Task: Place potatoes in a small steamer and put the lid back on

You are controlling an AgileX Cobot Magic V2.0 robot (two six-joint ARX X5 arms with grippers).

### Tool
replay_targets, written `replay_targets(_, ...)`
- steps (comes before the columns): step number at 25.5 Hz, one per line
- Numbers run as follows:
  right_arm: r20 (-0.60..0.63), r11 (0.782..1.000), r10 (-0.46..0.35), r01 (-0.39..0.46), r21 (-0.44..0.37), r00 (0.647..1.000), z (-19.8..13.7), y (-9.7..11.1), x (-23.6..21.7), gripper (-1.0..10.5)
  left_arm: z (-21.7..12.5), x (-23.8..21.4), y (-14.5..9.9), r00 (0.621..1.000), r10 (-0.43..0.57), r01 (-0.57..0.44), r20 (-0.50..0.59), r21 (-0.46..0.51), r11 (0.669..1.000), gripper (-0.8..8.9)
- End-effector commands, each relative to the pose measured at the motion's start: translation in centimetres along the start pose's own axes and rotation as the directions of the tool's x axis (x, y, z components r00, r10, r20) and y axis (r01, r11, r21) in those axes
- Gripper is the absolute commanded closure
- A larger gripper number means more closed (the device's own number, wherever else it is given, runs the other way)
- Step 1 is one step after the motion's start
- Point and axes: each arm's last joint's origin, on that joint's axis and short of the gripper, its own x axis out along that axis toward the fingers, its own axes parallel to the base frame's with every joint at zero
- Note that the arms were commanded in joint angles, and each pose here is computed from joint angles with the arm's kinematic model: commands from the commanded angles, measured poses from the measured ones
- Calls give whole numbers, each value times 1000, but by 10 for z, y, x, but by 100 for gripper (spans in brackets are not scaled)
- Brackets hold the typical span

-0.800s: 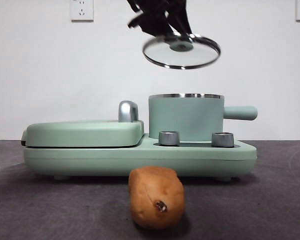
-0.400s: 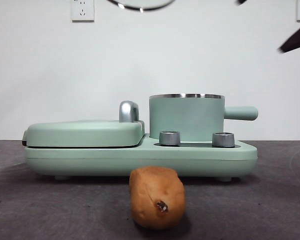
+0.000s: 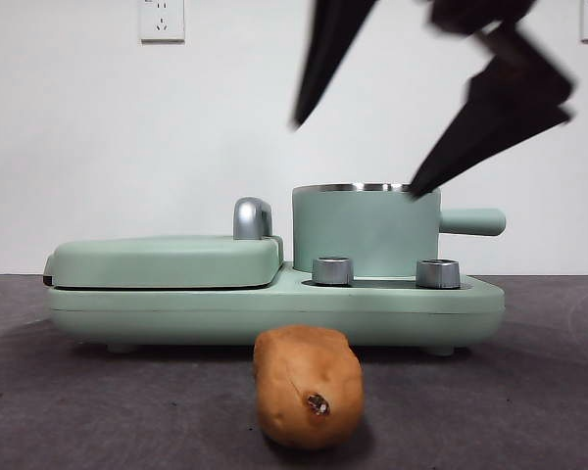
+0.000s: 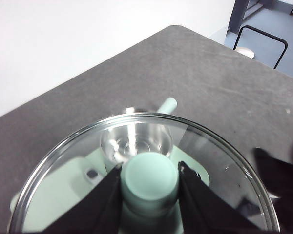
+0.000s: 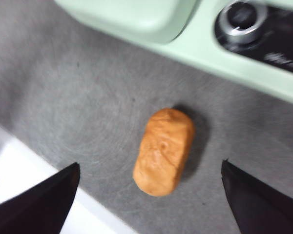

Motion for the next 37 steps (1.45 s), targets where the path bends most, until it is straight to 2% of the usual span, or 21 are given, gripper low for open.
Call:
replay_targets(1, -65, 999, -45, 45, 1, 997, 5, 11, 23, 482, -20, -1, -4, 1000, -13, 14, -8, 13, 1000, 796)
replay_targets(5, -166, 993, -119, 119, -15, 979, 5, 14, 53, 481, -50, -15, -9, 1000, -13, 13, -5, -7, 1000, 796)
replay_targets(14, -267, 985, -172, 167, -41, 948, -1, 9, 110, 461, -96, -29, -16, 999, -17, 15, -44, -34, 999, 796)
replay_targets(16, -279, 984, -179, 174, -45, 943, -2, 8, 116, 526, -98, -28, -16, 999, -17, 15, -51, -39, 999, 796)
replay_targets(19, -282, 983, -182, 171, -64, 942, -3, 7, 117, 767, -98, -28, -16, 999, -17, 15, -47, -38, 999, 796)
replay_targets(23, -283, 986, -168, 157, -60, 944, 1, 9, 114, 799, -98, -28, -16, 999, -17, 15, -48, -38, 999, 796)
replay_targets(26, -251, 988, -150, 136, -74, 956, 29, 16, 91, 798, -98, -28, -16, 999, -17, 16, -48, -37, 999, 796)
replay_targets(30, -129, 986, -136, 121, -115, 982, 91, 17, 39, 795, -98, -28, -16, 999, -17, 15, -48, -34, 999, 796)
replay_targets(34, 54, 982, -152, 157, -100, 987, 154, -8, -16, 732, -98, -27, -16, 999, -17, 16, -50, -34, 999, 796)
replay_targets(37, 88, 976, -200, 206, -67, 976, 190, -33, -27, 732, -98, -27, -16, 999, -18, 16, -51, -35, 999, 796)
